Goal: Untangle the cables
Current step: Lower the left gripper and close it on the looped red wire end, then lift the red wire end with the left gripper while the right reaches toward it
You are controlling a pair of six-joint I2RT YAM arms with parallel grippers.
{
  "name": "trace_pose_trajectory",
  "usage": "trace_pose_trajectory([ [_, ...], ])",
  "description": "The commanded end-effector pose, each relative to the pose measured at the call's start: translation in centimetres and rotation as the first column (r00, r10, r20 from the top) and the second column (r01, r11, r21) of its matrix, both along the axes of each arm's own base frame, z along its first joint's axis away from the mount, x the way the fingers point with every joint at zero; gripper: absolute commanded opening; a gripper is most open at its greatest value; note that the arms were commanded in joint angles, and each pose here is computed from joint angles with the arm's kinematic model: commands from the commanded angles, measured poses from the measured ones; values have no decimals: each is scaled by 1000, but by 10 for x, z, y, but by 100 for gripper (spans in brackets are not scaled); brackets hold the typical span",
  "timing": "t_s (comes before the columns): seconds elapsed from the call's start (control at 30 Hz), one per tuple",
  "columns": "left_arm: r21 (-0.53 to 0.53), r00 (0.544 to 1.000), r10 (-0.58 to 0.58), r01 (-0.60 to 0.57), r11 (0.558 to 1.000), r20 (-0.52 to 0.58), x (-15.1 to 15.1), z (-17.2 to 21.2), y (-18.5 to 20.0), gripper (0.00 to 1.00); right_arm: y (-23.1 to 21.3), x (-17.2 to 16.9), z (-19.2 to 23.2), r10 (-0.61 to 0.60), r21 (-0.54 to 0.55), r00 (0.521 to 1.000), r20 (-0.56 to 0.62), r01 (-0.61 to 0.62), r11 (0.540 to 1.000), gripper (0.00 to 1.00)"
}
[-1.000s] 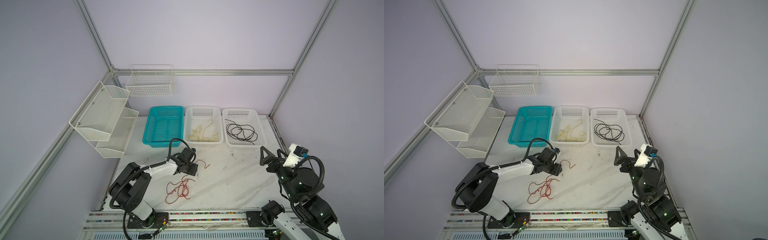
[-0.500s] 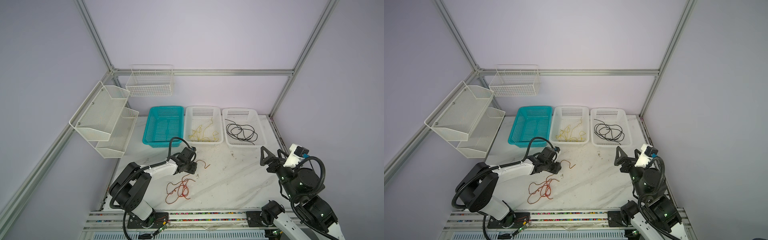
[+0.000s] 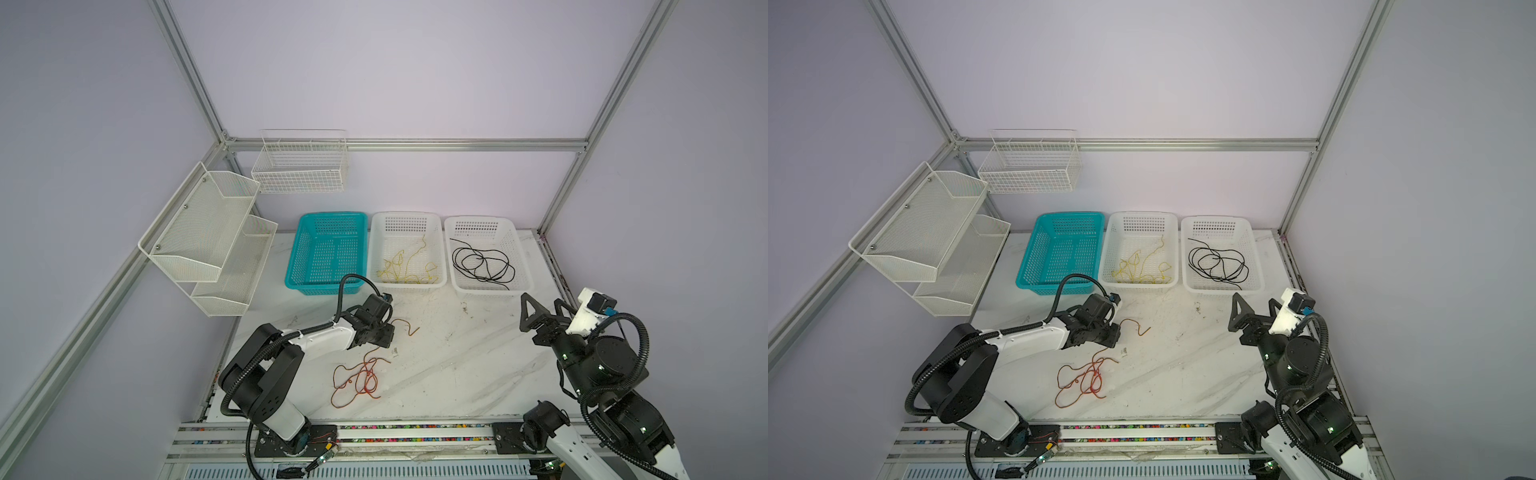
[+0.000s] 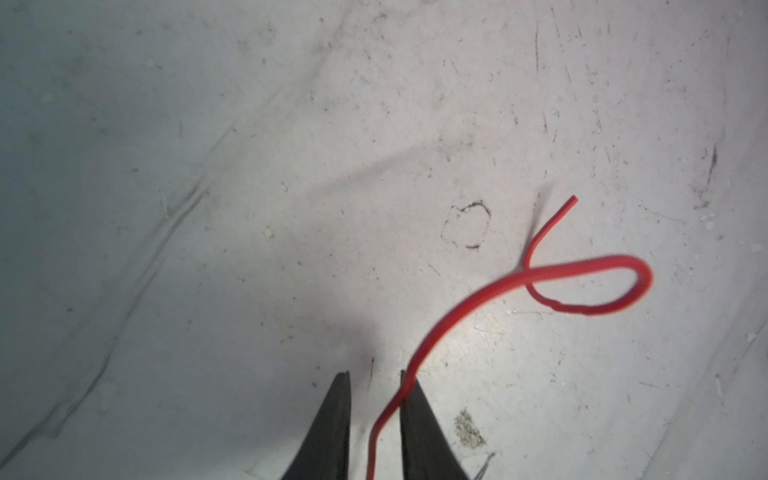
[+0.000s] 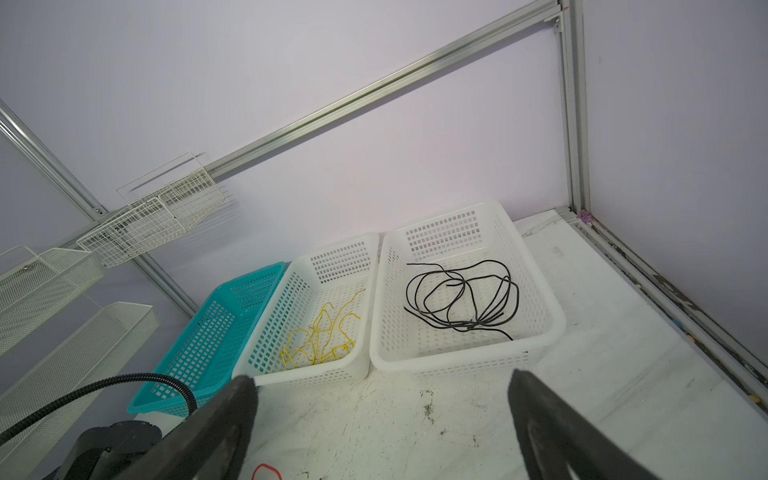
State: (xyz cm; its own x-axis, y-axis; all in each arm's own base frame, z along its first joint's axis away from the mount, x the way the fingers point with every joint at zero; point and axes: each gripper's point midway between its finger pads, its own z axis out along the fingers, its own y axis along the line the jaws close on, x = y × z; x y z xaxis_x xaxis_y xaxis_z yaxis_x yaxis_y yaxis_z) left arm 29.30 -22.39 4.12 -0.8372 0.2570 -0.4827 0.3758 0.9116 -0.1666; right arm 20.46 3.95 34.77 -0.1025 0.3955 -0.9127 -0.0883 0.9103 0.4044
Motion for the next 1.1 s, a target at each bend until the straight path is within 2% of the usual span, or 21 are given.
trace_pose_trajectory([
  [0.0,-45,994,-7,12,999,105,22,34,-13,19,-3,0,3,-13,0,1000,22,13,1000,97],
  [0.5,-131,970,0,33,991,244,27,85,-15,0,-2,1,3,-13,-5,1000,17,13,1000,97],
  [0.77,-293,914,37,91,952,404,18,173,-19,0,0,4,1,-10,-10,1000,8,10,1000,97],
  [0.93,-401,862,92,136,906,499,9,234,-18,0,3,7,0,-1,-18,1000,-9,1,1000,97],
  [1.07,-475,826,127,183,861,549,-2,277,-19,0,16,7,3,66,-33,998,-13,-67,997,97],
])
